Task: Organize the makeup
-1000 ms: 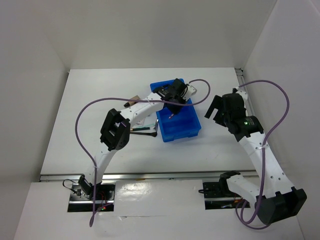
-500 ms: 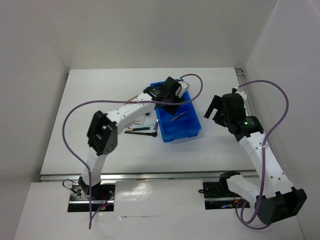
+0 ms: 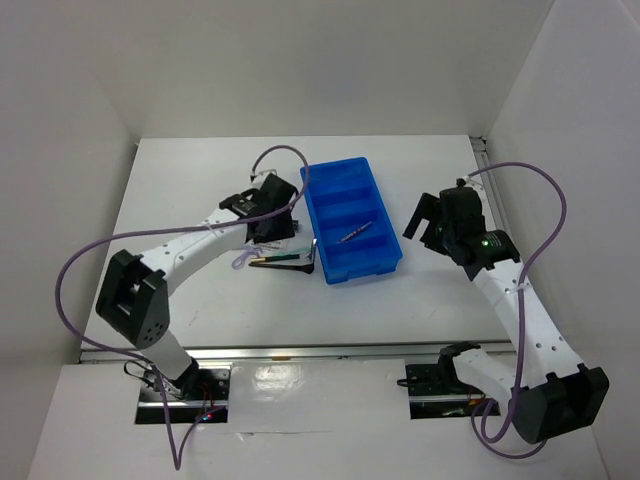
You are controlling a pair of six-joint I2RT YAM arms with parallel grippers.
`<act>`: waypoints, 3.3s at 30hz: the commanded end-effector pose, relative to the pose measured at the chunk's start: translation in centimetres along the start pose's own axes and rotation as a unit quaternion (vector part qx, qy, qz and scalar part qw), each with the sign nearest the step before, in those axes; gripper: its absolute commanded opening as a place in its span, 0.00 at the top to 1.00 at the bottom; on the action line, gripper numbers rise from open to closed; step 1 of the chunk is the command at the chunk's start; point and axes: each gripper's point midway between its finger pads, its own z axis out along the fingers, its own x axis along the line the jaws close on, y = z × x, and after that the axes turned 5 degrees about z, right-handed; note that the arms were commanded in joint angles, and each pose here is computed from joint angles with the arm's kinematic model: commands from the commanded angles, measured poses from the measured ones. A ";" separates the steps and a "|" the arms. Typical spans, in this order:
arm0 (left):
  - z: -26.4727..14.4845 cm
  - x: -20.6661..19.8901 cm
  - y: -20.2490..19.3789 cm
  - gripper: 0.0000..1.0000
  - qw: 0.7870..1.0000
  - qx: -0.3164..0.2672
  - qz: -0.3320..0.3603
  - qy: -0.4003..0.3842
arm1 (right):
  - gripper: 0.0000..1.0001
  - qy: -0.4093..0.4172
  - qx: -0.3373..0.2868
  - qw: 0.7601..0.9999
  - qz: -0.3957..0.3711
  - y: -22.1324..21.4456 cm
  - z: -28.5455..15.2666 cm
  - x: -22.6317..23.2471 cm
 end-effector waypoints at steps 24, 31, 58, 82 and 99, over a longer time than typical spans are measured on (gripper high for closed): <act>7.4 1.9 -5.1 0.42 0.984 0.099 -0.142 0.049 | 0.00 0.006 -0.011 1.000 0.003 -0.1 0.2 -0.2; 7.4 1.6 -7.7 0.52 0.980 0.122 -0.143 0.061 | 0.00 0.010 -0.008 1.000 0.003 -0.1 0.5 0.0; 6.0 0.5 -7.1 0.45 0.981 0.110 -0.134 0.086 | 0.00 0.008 0.002 1.000 0.001 -0.6 0.6 -0.1; 5.5 0.6 -8.7 0.30 0.923 0.147 0.345 -0.085 | 0.00 0.000 0.001 1.000 -0.004 0.1 0.7 0.1; 7.1 2.7 -11.9 0.45 0.908 0.200 0.362 -0.061 | 0.00 -0.006 0.004 1.000 -0.005 -0.3 0.5 -0.4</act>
